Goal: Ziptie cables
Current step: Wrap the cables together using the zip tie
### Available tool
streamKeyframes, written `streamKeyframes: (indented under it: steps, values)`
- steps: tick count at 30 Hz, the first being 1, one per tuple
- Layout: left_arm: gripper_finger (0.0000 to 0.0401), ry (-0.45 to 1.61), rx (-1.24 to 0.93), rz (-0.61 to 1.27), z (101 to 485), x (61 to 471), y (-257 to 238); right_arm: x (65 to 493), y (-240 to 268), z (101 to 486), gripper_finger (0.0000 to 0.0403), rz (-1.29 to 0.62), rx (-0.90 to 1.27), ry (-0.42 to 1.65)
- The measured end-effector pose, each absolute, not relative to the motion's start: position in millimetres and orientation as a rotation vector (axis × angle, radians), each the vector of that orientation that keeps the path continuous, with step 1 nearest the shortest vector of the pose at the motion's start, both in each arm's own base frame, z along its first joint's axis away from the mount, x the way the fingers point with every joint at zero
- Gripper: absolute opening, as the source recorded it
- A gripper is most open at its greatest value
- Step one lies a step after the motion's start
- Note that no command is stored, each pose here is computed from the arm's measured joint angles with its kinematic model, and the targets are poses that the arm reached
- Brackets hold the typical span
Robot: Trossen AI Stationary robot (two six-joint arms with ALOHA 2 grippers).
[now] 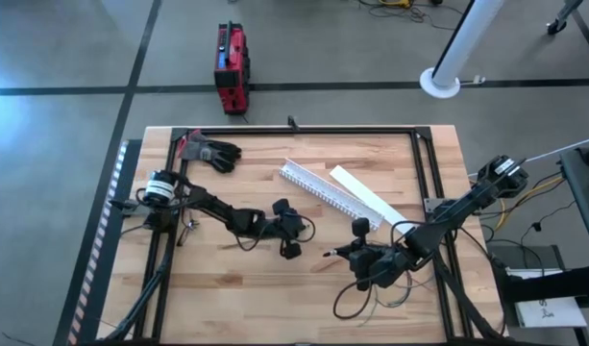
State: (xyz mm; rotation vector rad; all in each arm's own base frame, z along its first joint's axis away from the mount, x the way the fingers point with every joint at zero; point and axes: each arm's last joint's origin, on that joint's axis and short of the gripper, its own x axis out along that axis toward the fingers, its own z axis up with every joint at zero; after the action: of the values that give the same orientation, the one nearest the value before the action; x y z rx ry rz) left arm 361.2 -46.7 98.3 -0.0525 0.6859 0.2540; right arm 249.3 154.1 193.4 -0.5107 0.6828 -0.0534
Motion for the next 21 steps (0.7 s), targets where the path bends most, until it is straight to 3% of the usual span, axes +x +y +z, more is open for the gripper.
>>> streamKeyframes:
  steps: [13,21]
  values:
    - [0.0054,0.65,-0.062,0.283,94,365,-37,248,153,190,0.0,-0.057,-0.508,0.69]
    - [0.0036,0.663,-0.05,0.283,76,368,-37,248,153,190,0.0,-0.056,-0.511,0.691]
